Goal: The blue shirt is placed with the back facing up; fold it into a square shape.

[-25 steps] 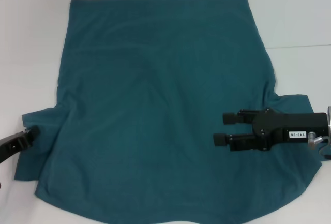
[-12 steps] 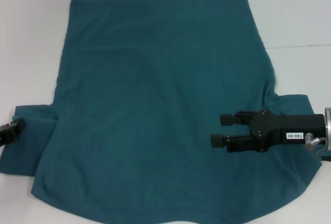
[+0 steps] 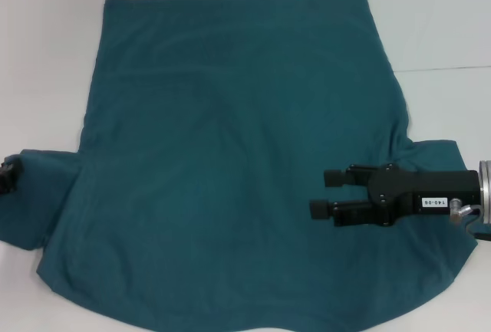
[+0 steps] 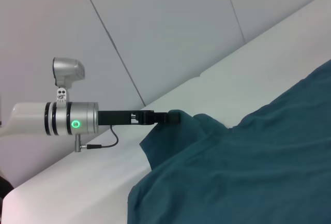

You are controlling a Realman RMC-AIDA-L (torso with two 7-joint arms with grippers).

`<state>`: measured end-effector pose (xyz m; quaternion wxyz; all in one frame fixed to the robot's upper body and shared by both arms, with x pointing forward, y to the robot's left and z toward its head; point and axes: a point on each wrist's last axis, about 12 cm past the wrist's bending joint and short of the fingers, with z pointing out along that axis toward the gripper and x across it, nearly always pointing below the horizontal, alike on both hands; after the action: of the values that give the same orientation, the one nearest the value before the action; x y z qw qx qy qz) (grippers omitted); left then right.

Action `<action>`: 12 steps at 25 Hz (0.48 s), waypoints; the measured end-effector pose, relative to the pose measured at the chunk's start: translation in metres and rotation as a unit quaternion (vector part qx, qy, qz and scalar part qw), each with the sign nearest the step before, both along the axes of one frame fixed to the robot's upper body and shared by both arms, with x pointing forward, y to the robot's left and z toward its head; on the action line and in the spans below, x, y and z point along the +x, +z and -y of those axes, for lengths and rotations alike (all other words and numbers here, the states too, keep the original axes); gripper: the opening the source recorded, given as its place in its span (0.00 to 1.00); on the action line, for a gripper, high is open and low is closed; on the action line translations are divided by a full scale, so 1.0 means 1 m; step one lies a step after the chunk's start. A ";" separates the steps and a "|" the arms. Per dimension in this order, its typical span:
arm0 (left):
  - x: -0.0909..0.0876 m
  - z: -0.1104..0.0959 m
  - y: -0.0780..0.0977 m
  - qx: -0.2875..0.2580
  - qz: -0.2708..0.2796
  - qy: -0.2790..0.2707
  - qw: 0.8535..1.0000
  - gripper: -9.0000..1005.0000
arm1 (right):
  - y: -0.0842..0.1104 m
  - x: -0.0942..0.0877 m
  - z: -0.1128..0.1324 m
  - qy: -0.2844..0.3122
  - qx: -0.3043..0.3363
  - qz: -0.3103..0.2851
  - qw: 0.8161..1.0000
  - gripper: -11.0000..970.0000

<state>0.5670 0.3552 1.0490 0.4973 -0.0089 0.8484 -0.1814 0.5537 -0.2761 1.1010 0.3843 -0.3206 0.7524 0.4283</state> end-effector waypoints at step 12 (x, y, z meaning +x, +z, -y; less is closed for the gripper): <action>0.011 -0.006 0.012 0.039 0.012 -0.002 0.999 0.03 | -0.001 0.000 -0.001 -0.001 0.001 -0.001 1.000 0.91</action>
<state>0.5782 0.3617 1.0615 0.5072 0.0145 0.8487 -0.1493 0.5535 -0.2755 1.1004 0.3843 -0.3194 0.7525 0.4291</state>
